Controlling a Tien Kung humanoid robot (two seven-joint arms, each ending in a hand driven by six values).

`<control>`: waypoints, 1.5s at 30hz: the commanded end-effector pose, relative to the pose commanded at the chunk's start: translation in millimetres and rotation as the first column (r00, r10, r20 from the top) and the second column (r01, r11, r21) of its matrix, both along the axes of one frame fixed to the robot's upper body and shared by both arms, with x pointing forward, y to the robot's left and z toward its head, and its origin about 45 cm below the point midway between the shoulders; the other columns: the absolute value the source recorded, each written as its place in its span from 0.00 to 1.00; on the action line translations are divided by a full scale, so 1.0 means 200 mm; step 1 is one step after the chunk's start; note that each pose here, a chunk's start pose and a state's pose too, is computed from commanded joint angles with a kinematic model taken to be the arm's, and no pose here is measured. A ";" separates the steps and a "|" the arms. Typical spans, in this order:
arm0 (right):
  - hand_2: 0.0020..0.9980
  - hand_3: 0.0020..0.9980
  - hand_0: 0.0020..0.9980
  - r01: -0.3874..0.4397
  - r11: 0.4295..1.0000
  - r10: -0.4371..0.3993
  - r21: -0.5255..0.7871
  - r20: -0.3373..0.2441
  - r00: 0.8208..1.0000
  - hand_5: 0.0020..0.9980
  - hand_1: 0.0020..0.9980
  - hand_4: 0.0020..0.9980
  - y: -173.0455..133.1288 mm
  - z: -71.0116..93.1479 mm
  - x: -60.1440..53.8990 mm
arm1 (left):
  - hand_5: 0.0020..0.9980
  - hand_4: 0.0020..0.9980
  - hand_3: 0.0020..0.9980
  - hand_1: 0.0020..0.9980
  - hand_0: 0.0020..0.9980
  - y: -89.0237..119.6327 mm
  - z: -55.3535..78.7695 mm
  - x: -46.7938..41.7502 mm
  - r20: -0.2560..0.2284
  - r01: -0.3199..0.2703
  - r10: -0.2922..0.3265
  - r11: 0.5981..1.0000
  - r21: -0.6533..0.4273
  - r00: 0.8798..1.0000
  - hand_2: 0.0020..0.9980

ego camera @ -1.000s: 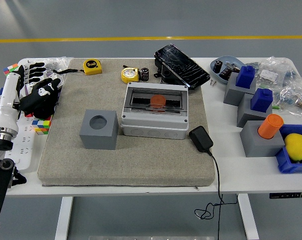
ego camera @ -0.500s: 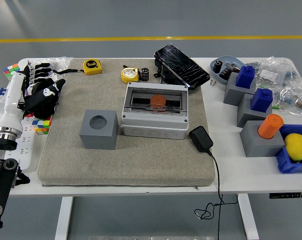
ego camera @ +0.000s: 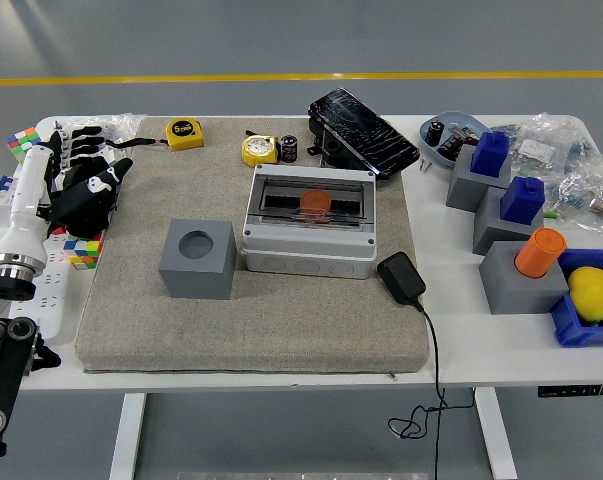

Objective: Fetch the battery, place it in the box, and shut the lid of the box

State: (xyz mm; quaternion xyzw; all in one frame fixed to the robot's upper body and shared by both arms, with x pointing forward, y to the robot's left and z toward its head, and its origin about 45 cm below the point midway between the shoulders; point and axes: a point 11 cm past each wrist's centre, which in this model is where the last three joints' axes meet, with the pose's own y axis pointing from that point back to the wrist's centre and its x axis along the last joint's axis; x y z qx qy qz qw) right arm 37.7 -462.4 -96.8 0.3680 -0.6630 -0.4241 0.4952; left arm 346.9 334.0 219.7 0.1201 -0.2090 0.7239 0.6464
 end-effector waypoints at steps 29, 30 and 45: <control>0.67 0.57 0.63 -0.009 1.000 0.010 -0.005 0.008 1.000 0.50 0.64 0.99 -0.01 0.01 0.04 | 0.50 1.00 0.72 0.71 0.64 0.00 0.01 0.003 -0.008 0.008 -0.008 1.000 0.019 1.000 0.71; 0.67 0.57 0.63 -0.009 1.000 0.009 -0.005 0.009 1.000 0.50 0.64 0.99 -0.01 0.01 0.04 | 0.50 1.00 0.72 0.71 0.64 0.00 0.01 0.003 -0.009 0.008 -0.008 1.000 0.019 1.000 0.71; 0.67 0.57 0.63 -0.010 1.000 0.010 -0.005 -0.004 1.000 0.50 0.64 0.99 -0.01 0.01 0.01 | 0.50 1.00 0.72 0.71 0.64 -0.02 -0.01 0.003 -0.024 0.023 -0.022 1.000 0.021 0.999 0.72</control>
